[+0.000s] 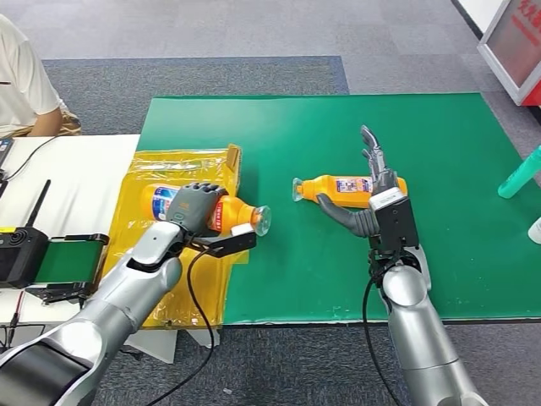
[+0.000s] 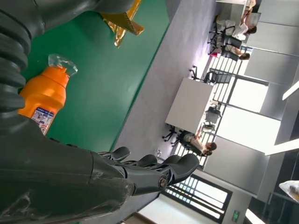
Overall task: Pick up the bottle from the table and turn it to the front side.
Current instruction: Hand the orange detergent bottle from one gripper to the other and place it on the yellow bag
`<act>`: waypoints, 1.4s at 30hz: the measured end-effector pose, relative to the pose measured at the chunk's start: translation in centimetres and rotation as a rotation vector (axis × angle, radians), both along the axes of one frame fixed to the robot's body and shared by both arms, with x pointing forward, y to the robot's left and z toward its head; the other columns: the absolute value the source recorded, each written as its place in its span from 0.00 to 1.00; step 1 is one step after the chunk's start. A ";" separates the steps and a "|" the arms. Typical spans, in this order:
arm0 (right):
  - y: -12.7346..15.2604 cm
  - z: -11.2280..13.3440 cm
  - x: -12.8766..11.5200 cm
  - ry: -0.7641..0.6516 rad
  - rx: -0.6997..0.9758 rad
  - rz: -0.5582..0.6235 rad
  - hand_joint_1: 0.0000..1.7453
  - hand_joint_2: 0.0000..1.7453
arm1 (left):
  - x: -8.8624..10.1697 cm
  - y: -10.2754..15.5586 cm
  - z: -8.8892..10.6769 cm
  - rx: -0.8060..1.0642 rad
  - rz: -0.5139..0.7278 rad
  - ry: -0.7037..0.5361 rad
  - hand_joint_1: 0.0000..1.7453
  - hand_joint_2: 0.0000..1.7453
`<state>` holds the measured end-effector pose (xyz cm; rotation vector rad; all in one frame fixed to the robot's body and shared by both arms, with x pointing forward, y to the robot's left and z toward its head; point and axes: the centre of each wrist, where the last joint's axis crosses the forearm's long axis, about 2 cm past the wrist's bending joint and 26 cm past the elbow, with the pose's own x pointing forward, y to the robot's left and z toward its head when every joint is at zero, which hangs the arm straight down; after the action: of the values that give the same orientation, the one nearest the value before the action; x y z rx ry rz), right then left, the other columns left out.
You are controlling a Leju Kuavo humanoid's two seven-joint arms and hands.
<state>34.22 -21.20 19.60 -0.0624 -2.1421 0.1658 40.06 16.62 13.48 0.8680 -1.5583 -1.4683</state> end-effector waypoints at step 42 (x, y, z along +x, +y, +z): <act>2.1 0.7 -0.3 -0.073 -0.036 0.073 0.00 1.00 | -3.0 -3.6 -2.8 -0.113 0.018 0.244 0.25 1.00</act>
<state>33.88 -19.11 20.32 -0.0108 -2.2153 0.2478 37.06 13.04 10.65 0.6105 -1.4323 -1.4017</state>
